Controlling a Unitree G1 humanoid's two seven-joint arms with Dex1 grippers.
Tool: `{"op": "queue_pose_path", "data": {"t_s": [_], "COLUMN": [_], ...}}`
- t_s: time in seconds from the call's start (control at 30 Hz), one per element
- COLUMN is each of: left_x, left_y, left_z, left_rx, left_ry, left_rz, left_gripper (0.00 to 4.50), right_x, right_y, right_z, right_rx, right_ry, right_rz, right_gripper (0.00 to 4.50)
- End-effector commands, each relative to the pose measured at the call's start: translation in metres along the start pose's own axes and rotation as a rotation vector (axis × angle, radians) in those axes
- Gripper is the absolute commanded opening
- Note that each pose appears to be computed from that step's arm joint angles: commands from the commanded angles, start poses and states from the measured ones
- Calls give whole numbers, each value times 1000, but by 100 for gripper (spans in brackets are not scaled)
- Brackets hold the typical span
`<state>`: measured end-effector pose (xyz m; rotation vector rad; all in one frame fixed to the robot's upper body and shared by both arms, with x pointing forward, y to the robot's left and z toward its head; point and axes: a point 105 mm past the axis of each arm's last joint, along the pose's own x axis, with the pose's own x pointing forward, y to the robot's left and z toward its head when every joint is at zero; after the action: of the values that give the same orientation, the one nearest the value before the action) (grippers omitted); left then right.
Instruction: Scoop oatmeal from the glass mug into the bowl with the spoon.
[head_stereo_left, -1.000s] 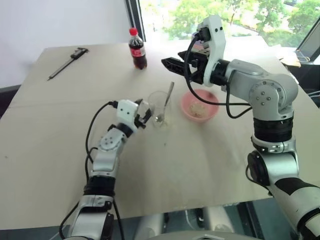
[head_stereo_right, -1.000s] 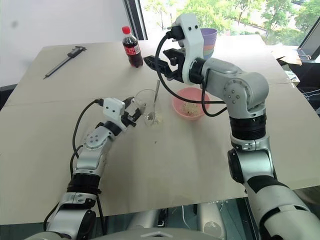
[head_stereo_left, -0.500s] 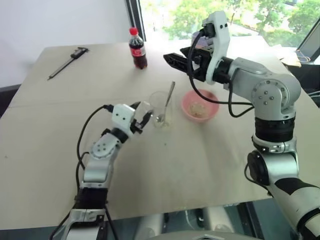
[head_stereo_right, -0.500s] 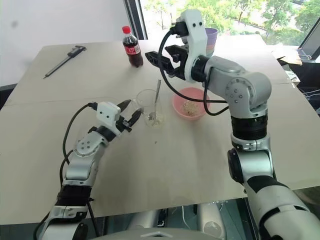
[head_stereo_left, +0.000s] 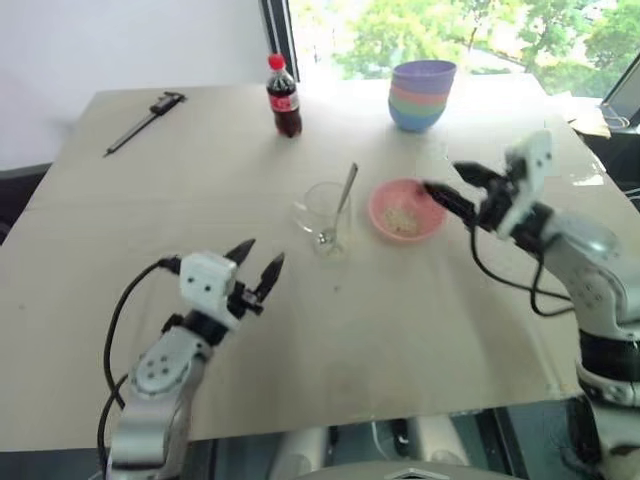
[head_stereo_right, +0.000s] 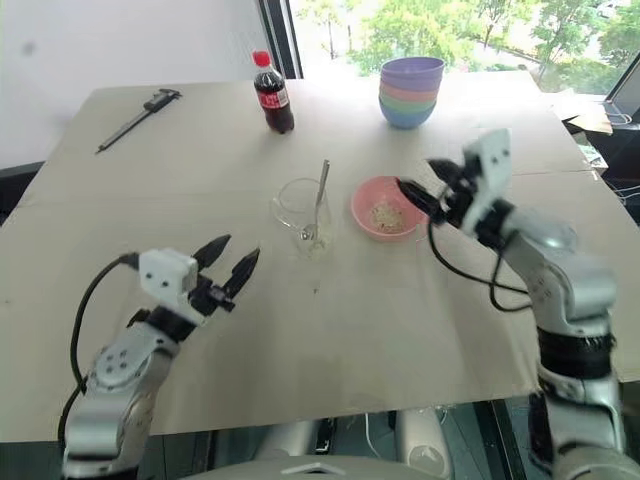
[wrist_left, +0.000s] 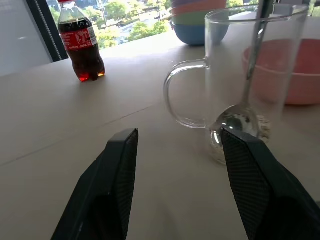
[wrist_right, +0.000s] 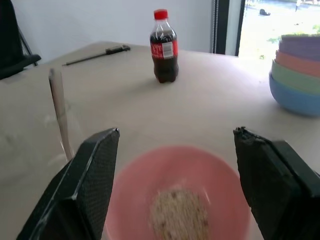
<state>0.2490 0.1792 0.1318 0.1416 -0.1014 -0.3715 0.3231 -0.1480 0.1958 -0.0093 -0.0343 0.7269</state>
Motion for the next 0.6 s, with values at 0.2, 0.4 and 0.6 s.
{"op": "queue_pose_path", "data": {"t_s": [0.2,0.4,0.6], "left_x": [-25,-44,-54], "left_y": [-8,-14,-17], "left_z": [-11,-39,-42], "left_rx": [-2,-43,-47], "left_ry": [73,151,155], "left_rz": [70,63,31], "left_gripper": [428,450,450], "right_x": [-63,-87,-89], "right_y": [31,21,17], "right_z": [-71,-108,-112], "right_rx": [42,35,15], "right_ry": [106,138,132], "right_rz": [88,55,37], "right_gripper": [366,449,449]}}
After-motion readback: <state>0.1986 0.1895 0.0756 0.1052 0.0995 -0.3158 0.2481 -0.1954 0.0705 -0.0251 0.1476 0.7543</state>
